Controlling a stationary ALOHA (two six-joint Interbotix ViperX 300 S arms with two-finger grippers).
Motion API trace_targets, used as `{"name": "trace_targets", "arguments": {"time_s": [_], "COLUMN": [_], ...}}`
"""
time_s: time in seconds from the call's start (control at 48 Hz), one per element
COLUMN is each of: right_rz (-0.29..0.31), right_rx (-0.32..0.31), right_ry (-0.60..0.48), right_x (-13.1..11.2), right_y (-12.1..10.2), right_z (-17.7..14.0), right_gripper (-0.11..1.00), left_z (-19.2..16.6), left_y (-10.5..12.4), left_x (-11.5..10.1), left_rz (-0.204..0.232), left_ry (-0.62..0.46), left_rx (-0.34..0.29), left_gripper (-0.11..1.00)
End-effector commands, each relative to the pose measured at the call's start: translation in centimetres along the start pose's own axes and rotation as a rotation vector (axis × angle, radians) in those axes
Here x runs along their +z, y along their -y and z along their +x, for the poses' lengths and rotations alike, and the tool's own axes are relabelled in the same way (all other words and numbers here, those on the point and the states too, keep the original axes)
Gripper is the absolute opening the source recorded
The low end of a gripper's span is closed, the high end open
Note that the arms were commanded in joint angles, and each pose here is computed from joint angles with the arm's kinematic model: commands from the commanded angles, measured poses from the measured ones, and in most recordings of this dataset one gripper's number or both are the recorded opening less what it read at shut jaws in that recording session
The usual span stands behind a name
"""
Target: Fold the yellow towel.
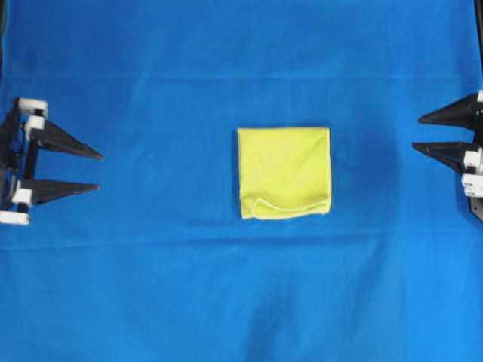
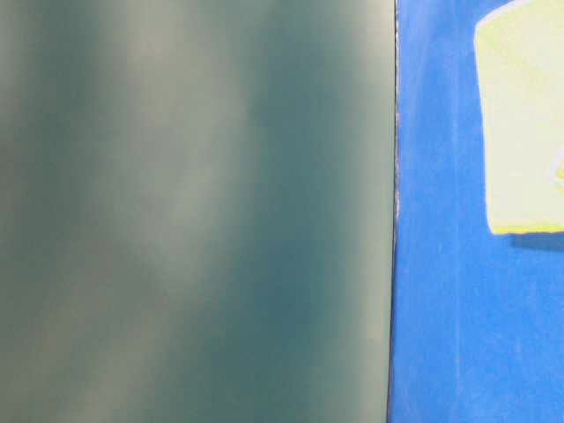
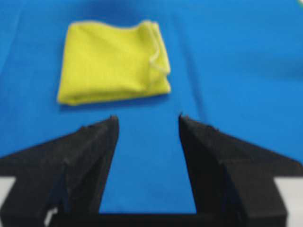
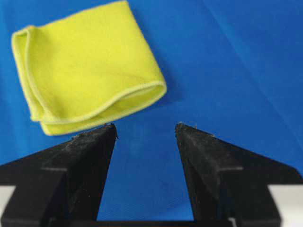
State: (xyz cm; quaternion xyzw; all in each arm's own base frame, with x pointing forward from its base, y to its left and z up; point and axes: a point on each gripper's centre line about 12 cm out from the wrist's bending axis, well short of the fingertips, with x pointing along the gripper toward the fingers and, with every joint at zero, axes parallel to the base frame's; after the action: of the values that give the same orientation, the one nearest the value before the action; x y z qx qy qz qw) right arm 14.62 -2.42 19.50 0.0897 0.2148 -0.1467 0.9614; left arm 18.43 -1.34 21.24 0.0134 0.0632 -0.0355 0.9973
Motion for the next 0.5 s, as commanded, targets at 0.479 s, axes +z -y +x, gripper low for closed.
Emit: {"name": "trace_targets", "arguments": {"time_s": [0.479], "right_rz": [-0.003], "right_rx": [0.016], "right_ry": [0.012], "right_x": [0.5], "right_y": [-0.3], "right_z": [0.0], "right_gripper": [0.58], "left_z": [-2.0], "left_y": [-0.6], "left_x": [-0.5], "left_rz": [-0.022], "left_ry": [0.015], "left_rx": [0.037], "left_gripper": [0.51]}}
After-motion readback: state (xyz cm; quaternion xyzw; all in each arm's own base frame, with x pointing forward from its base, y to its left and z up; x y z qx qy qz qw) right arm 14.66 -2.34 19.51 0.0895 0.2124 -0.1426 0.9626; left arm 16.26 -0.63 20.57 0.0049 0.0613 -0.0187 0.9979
